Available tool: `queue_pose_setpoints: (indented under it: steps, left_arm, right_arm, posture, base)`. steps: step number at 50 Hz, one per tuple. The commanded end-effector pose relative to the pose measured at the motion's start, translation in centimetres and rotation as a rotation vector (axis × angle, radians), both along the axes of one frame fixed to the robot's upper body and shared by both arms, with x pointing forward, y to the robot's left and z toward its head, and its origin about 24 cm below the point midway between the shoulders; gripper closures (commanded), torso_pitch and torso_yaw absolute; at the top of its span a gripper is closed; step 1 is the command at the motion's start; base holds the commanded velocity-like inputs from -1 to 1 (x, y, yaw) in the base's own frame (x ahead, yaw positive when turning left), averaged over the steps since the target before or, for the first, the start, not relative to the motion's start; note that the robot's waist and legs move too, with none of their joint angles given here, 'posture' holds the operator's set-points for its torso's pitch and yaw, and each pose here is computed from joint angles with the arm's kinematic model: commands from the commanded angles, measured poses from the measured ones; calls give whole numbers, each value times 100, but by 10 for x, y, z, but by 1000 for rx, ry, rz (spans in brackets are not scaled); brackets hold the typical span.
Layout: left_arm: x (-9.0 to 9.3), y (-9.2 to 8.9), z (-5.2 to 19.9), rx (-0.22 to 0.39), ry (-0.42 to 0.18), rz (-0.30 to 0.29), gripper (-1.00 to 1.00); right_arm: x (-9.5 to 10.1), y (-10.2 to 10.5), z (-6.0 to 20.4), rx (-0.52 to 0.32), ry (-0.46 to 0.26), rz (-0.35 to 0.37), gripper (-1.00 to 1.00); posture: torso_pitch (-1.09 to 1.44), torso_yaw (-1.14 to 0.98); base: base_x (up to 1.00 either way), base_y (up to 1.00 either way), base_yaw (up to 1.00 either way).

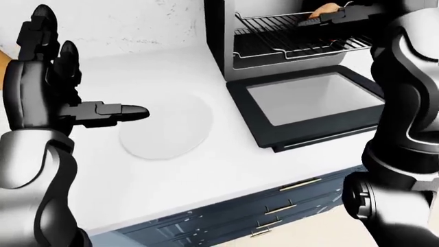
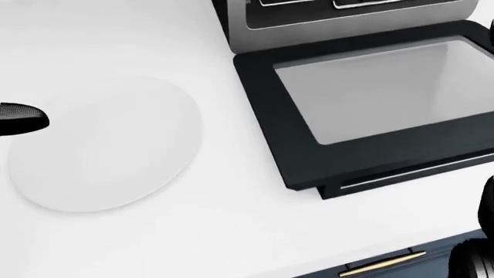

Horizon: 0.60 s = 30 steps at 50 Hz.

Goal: Pick the bread from the top rack and place it on the plate on the counter.

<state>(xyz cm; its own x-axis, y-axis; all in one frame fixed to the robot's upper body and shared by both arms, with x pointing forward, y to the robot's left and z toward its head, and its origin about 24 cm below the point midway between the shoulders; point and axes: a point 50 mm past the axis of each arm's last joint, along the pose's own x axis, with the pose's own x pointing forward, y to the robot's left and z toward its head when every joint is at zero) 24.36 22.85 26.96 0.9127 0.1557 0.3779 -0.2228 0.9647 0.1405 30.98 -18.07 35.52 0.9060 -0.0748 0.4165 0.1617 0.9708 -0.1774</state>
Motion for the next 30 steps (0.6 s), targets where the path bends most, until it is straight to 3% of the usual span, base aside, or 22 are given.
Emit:
queue_pose_setpoints:
  steps: [1,13,30]
  left_arm:
    - [-6,-1,14,22,-82,4,-100]
    - [-3,-2,14,24,-81,-2,-100]
    - [-3,-3,13,22,-78,-4,-100]
  right_arm:
    - [-6,-4,21,-21,-91,-30,-100]
    - [15,-33,20,6,-15,-174,-100]
    - [34,-53,3,-14,72,-240,-100]
  posture:
    - [0,0]
    - [0,0]
    - [0,0]
  base:
    - [0,0,0]
    - [0,0,0]
    - [0,0,0]
